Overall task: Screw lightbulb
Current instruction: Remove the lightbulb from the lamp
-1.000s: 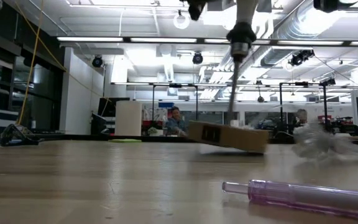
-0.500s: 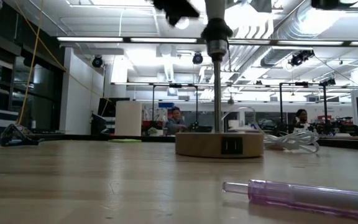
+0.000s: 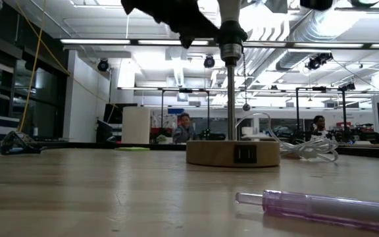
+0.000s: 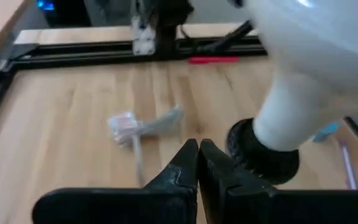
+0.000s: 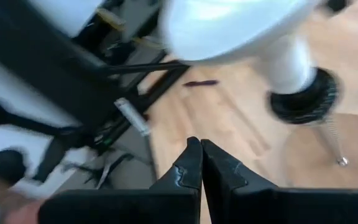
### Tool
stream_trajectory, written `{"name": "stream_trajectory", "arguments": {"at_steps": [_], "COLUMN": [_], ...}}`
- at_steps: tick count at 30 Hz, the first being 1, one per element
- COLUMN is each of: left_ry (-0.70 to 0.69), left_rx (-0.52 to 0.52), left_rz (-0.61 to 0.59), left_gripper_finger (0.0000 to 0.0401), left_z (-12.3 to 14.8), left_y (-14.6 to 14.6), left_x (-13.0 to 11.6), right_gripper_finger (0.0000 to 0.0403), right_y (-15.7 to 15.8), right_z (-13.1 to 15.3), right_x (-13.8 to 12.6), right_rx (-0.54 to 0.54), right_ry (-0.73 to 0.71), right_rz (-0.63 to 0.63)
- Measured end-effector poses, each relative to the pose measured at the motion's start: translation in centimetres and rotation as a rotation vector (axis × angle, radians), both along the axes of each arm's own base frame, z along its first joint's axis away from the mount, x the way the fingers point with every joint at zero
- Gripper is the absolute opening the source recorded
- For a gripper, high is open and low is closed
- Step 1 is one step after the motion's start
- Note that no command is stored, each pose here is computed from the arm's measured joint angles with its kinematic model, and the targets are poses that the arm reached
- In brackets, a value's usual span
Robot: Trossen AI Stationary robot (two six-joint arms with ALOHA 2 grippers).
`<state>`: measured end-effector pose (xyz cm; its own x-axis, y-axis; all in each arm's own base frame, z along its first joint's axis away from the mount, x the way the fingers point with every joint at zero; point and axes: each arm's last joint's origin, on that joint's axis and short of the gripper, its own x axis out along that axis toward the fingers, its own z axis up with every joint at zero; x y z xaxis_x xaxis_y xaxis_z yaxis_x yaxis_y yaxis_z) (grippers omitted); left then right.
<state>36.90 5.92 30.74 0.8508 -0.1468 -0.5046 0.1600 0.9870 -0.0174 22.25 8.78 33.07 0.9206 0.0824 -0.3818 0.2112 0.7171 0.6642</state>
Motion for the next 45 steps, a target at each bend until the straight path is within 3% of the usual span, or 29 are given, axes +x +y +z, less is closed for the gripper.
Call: {"name": "stream_trajectory", "arguments": {"at_steps": [7, 11, 16, 21, 24, 26, 29, 32, 35, 41, 45], "left_ry": [0.05, -0.021, 0.011, 0.082, 0.05, 0.003, 0.018, 0.055, 0.069, 0.077, 0.075], "left_rx": [-0.135, -0.194, -0.216, -0.201, -0.298, -0.366, -0.386, -0.381, -0.387, -0.409, -0.378], "left_rz": [0.034, 0.052, 0.067, 0.142, 0.264, 0.322, 0.365, 0.362, 0.366, 0.378, 0.351], "left_gripper_finger": [0.0, 0.0, 0.0, 0.0, 0.0, 0.0, 0.0, 0.0, 0.0, 0.0, 0.0], "left_z": [-5.2, -6.3, -7.3, -11.2, -13.9, -14.8, -15.5, -15.9, -15.9, -15.9, -15.9], "left_y": [-1.2, -2.4, -3.8, -5.2, -5.7, -5.8, -6.5, -6.9, -7.1, -7.2, -7.3], "left_x": [-0.3, -0.5, -0.8, -2.2, -3.1, -3.3, -3.4, -3.5, -3.6, -3.6, -3.6], "right_gripper_finger": [0.0, 0.0, 0.0, 0.0, 0.0, 0.0, 0.0005, 0.0034, 0.0088, 0.0213, 0.0262], "right_y": [0.1, -0.1, -0.2, 0.0, 0.3, 0.5, 0.4, -0.4, -1.0, -1.8, -1.9], "right_z": [-1.0, -1.3, -1.3, -1.4, -1.8, -2.3, -2.8, -3.1, -3.1, -2.7, -3.1], "right_x": [0.7, 0.6, 0.5, -0.2, -0.7, -1.1, -1.3, -1.0, -0.3, 0.4, 0.0], "right_rx": [-0.04, -0.068, -0.108, -0.195, -0.241, -0.318, -0.421, -0.442, -0.46, -0.44, -0.435], "right_ry": [0.046, 0.075, 0.072, 0.102, 0.154, 0.211, 0.255, 0.284, 0.26, 0.212, 0.271], "right_rz": [-0.052, -0.069, -0.102, -0.047, -0.006, 0.089, 0.286, 0.353, 0.385, 0.333, 0.294]}}
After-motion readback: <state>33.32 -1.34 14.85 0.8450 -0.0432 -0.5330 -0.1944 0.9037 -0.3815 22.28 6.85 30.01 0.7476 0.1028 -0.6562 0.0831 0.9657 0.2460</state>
